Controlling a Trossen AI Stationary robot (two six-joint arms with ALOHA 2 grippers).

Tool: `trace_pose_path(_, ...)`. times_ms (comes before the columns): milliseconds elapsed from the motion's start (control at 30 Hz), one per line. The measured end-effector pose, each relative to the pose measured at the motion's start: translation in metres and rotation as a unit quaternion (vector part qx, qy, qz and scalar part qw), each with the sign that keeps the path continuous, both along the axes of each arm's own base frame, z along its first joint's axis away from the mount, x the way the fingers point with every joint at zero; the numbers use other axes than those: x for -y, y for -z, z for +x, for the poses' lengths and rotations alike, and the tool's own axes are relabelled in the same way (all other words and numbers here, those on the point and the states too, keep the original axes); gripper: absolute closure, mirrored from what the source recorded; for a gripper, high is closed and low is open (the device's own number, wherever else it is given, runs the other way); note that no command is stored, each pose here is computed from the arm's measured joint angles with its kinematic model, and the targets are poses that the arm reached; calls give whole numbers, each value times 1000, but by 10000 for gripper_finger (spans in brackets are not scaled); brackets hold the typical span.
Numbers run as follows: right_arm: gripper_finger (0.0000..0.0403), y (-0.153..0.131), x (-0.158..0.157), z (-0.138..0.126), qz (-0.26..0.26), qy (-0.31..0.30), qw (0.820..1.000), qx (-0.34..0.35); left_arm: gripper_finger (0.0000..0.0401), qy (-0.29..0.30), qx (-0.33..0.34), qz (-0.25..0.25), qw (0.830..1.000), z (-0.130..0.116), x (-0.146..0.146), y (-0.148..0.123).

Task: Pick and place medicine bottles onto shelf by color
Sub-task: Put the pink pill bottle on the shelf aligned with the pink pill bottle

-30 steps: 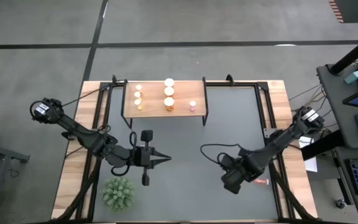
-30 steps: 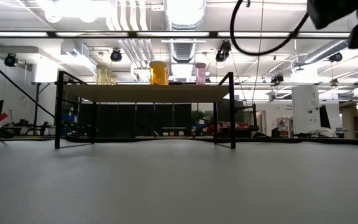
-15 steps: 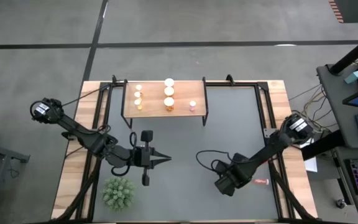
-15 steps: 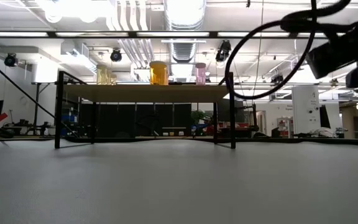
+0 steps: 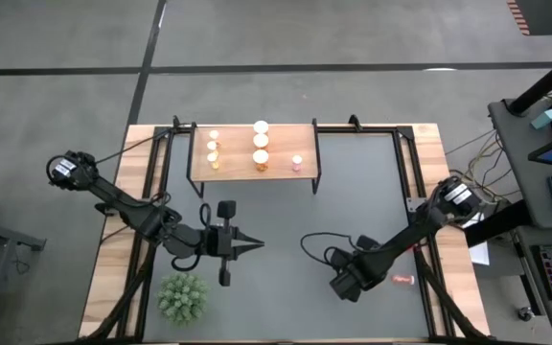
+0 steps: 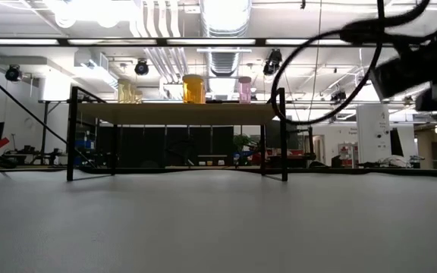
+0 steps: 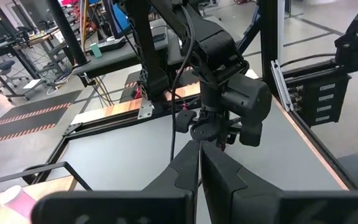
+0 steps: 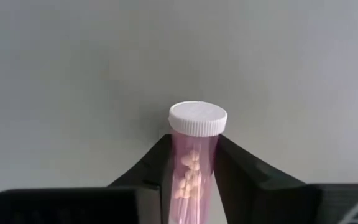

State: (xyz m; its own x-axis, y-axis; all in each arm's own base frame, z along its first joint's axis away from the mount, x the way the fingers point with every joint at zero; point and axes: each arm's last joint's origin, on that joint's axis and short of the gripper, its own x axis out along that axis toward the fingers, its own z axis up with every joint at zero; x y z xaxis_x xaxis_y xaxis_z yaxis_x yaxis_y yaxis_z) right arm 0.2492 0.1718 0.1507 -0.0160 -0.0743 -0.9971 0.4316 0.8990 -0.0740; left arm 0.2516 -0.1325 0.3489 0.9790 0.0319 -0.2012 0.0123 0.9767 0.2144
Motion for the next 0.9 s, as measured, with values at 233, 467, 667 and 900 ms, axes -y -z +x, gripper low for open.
trace_pose_path(233,316,-38,3,5,-11,-77,984,160,401,5,38,-31,999,2,4,30)
trace_pose_path(467,309,-72,4,8,-71,-204,849,482,401,6,92,-85,992,-2,3,74)
trace_pose_path(667,309,-70,24,7,-121,-219,699,670,401,5,112,-97,989,3,6,98)
trace_pose_path(900,308,-57,36,11,-126,-218,653,715,386,6,123,-88,988,21,6,110)
